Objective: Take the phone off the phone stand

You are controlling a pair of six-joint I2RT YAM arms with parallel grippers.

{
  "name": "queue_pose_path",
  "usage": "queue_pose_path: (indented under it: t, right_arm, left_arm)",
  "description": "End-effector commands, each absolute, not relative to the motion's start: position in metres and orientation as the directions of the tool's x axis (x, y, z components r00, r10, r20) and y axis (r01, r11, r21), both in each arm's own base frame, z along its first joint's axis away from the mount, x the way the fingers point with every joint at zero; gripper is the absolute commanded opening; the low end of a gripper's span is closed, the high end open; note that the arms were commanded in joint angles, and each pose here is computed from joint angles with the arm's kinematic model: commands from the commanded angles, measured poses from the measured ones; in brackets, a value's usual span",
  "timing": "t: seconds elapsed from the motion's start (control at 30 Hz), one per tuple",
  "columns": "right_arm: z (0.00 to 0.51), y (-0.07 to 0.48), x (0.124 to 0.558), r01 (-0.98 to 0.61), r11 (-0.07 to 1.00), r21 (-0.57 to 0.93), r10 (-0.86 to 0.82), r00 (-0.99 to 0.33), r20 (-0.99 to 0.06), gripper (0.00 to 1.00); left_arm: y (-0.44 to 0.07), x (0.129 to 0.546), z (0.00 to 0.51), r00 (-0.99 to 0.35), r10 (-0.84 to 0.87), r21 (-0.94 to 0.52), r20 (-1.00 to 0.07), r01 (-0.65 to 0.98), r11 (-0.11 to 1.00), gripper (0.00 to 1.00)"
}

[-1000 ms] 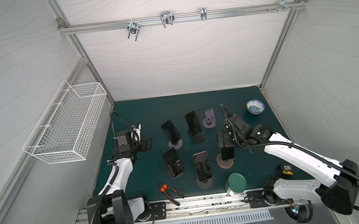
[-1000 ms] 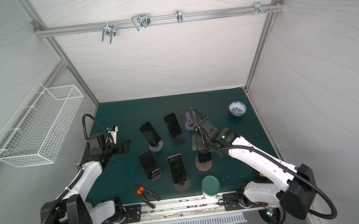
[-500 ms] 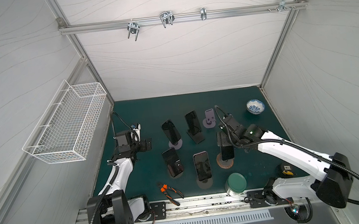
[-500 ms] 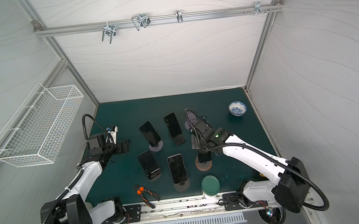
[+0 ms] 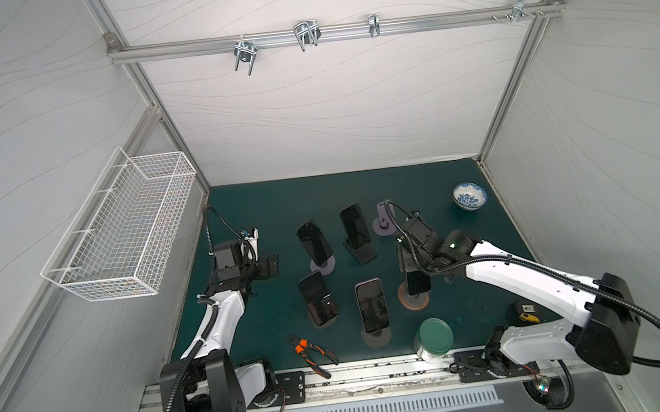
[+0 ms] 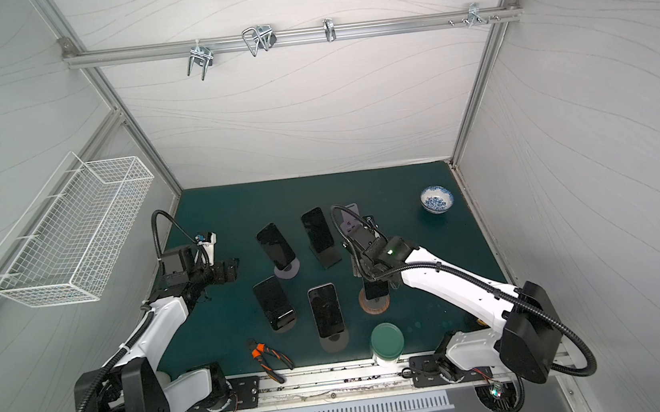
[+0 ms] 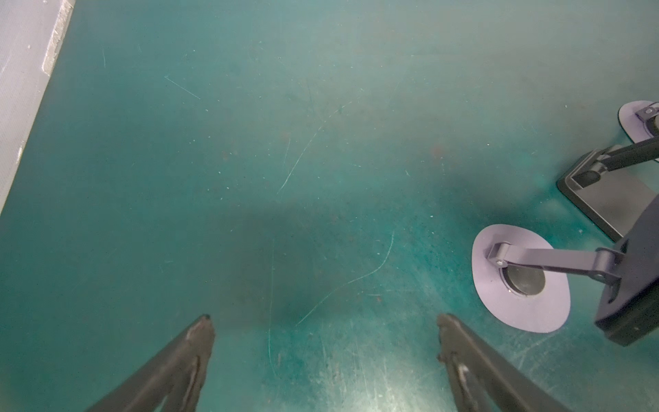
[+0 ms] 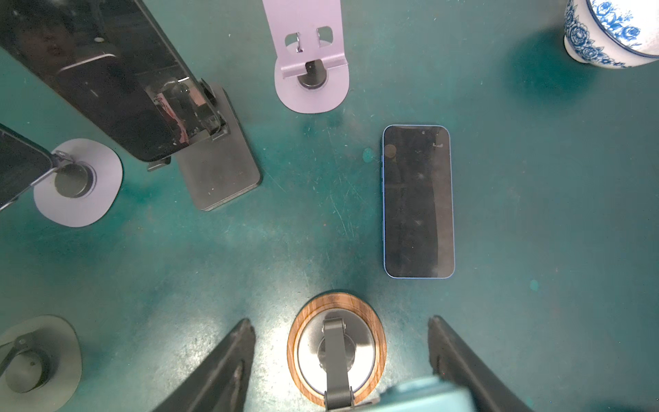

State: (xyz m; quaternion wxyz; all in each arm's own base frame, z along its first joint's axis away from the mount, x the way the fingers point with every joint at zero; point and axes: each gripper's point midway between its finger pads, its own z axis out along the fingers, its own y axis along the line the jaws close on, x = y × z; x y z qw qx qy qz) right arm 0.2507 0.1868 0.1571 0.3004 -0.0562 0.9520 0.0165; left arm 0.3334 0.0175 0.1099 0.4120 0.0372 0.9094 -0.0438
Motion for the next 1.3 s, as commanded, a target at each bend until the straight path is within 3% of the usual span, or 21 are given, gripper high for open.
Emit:
queue_pose_path:
  t: [0.0, 1.27]
  right_arm:
    - [0.174, 0.185, 0.252, -0.084, 0.996, 0.008, -0.062, -0.795, -0.604, 0.67]
    - [0.284, 0.197, 0.241, -0.246, 0.952, 0.182, -0.036, -0.681, -0.731, 0.57]
  left_arm:
    - [0.020, 0.341, 0.123, -0.629, 0.042, -0.033, -0.776, 0.106, 0.994, 0.99]
    - [0.020, 0.339, 0.123, -0.626, 0.043, -0.032, -0.778, 0.108, 0.994, 0.99]
